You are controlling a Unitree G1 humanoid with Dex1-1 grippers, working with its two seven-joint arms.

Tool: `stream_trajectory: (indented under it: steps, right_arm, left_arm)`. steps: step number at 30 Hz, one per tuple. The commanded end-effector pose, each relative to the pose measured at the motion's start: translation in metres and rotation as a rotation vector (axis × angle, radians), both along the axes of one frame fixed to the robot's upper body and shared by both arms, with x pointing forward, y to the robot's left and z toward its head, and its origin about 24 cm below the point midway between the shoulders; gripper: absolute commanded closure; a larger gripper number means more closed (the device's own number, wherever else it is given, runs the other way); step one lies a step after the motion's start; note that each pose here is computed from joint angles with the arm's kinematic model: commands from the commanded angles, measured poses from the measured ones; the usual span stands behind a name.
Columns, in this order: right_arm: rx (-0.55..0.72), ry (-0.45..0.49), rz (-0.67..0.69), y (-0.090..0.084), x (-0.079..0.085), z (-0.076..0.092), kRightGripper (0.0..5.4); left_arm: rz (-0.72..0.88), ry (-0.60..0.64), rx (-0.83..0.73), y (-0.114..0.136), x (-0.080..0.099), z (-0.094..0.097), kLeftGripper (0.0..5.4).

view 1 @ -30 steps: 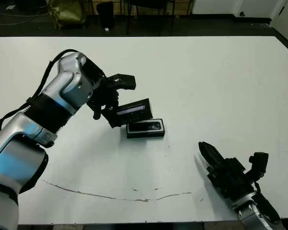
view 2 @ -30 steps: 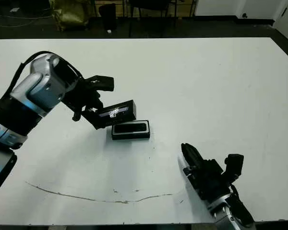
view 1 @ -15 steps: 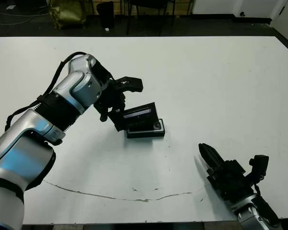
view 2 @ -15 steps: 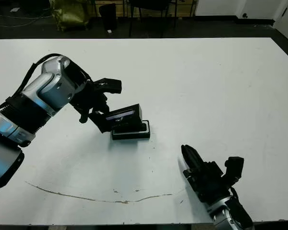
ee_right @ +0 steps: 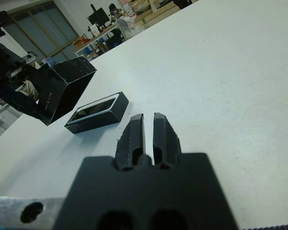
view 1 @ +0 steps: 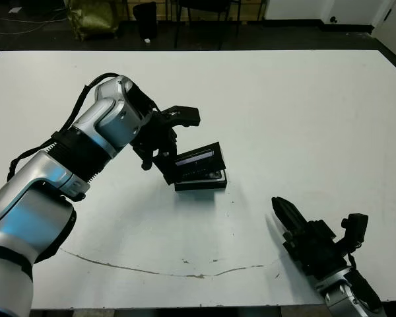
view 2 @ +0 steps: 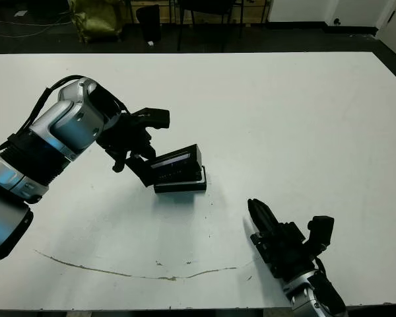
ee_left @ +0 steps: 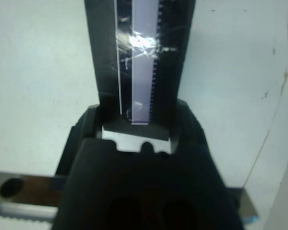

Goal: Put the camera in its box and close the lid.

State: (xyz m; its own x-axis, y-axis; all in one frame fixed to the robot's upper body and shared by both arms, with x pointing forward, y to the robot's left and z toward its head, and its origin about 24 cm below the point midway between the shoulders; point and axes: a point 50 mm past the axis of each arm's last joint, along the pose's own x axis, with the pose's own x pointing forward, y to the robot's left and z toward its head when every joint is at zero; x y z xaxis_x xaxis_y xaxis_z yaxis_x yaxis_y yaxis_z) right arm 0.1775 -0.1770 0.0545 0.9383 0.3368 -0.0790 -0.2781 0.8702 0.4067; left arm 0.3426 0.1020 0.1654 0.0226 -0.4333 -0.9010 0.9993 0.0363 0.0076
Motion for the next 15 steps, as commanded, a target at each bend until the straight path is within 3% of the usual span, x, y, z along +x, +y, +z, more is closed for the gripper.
stream_trajectory:
  steps: [1,15]
  right_arm:
    - [-0.011,0.033,-0.010,-0.0028,-0.0034,-0.0056,5.40]
    - [0.020,0.037,-0.011,-0.0024,-0.0039,-0.0082,5.40]
  left_arm:
    - [0.012,0.004,0.021,0.0038,-0.0020,-0.0089,3.62]
    - [0.015,-0.061,0.073,0.0042,-0.0005,-0.0134,3.62]
